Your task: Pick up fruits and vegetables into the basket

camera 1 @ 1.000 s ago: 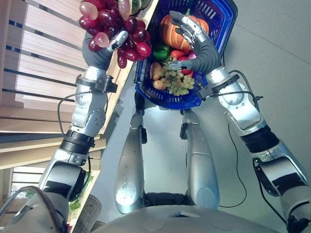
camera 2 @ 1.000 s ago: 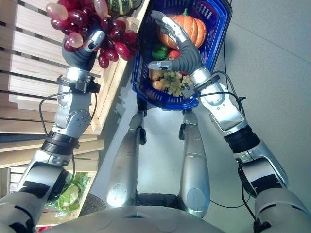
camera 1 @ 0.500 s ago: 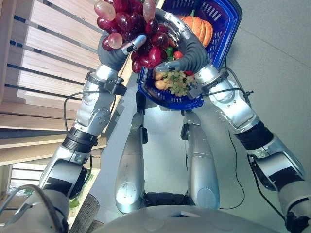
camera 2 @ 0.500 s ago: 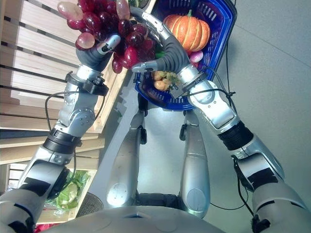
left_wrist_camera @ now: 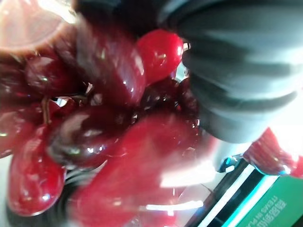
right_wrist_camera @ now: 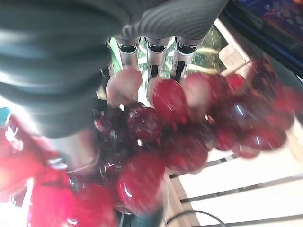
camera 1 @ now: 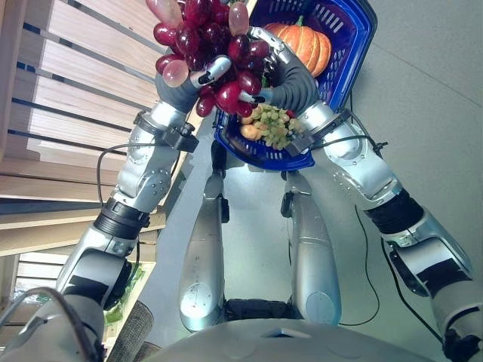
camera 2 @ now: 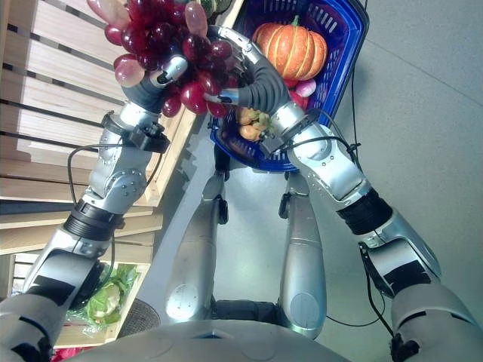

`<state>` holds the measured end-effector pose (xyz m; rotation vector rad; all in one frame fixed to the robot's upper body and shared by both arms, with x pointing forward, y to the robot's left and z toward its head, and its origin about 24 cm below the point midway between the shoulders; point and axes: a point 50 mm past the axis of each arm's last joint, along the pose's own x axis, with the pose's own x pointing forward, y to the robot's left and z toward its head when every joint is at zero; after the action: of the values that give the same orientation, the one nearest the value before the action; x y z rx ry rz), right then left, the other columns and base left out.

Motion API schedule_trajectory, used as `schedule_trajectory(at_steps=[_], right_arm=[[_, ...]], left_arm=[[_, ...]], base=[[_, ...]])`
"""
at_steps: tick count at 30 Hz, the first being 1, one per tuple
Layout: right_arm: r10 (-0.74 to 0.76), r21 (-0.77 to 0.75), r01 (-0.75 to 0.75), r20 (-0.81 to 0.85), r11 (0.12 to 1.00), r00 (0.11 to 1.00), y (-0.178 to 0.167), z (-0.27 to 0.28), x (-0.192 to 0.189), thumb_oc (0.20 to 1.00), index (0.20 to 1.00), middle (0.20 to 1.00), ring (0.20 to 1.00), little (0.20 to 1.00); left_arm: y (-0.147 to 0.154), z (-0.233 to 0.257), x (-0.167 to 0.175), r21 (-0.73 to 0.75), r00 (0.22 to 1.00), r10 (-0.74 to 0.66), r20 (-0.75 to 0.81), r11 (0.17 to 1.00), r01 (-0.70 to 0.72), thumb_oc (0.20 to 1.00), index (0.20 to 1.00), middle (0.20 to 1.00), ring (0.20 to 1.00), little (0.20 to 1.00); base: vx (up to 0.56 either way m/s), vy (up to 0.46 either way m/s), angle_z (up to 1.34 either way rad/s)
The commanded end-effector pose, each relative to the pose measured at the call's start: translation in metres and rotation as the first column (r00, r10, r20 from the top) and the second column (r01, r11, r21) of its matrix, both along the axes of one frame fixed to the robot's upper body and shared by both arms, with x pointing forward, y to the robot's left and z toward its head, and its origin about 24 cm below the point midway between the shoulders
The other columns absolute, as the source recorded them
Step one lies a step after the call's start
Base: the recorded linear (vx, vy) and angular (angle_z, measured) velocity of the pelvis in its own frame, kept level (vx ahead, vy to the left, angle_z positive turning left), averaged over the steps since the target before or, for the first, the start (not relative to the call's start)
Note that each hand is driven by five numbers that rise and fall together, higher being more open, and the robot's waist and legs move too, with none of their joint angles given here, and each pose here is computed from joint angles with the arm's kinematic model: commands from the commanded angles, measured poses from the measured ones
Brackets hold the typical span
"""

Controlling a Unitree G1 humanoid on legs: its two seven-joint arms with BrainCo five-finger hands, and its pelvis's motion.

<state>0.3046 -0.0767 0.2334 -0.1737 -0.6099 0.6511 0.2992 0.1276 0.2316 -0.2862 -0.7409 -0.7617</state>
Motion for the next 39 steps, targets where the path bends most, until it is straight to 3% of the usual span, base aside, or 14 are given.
schedule_trajectory(at_steps=[1,18,19,20,21,39], right_arm=[[0.184,-0.028,-0.183,0.029,0.983,0.983,0.029,0.003,-0.023,0.200,0.200,0.200,0.200,0.200],[0.208,-0.068,-0.208,-0.015,0.976,0.978,0.032,-0.002,-0.024,0.200,0.200,0.200,0.200,0.200],[0.204,-0.062,-0.205,-0.016,0.977,0.979,0.031,-0.002,-0.023,0.416,0.416,0.416,0.416,0.416],[0.201,-0.057,-0.202,-0.017,0.978,0.979,0.031,-0.002,-0.023,0.906,0.906,0.906,0.906,0.906],[0.195,-0.050,-0.196,-0.019,0.979,0.981,0.030,-0.002,-0.022,1.000,1.000,1.000,1.000,1.000],[0.011,0.282,-0.028,0.063,0.959,0.998,-0.001,0.010,-0.024,1.000,1.000,1.000,1.000,1.000]], left_arm=[[-0.020,0.040,-0.034,-0.013,0.956,-0.167,0.242,0.984,0.175,0.200,0.200,0.200,0.200,0.200],[-0.024,0.043,-0.040,0.018,0.942,-0.188,0.277,0.981,0.191,0.200,0.200,0.200,0.200,0.200],[-0.023,0.043,-0.040,0.016,0.942,-0.186,0.279,0.982,0.189,0.200,0.200,0.200,0.200,0.200],[-0.023,0.044,-0.040,0.015,0.942,-0.184,0.281,0.982,0.187,0.200,0.200,0.200,0.200,0.200],[-0.023,0.045,-0.040,0.013,0.942,-0.180,0.284,0.983,0.184,0.200,0.200,0.200,0.200,0.200],[0.004,0.051,-0.043,-0.182,0.939,0.030,0.343,0.983,0.035,0.200,0.200,0.200,0.200,0.200]], base=[[0.00,0.000,0.00],[0.00,0.000,0.00],[0.00,0.000,0.00],[0.00,0.000,0.00],[0.00,0.000,0.00],[0.00,0.000,0.00]])
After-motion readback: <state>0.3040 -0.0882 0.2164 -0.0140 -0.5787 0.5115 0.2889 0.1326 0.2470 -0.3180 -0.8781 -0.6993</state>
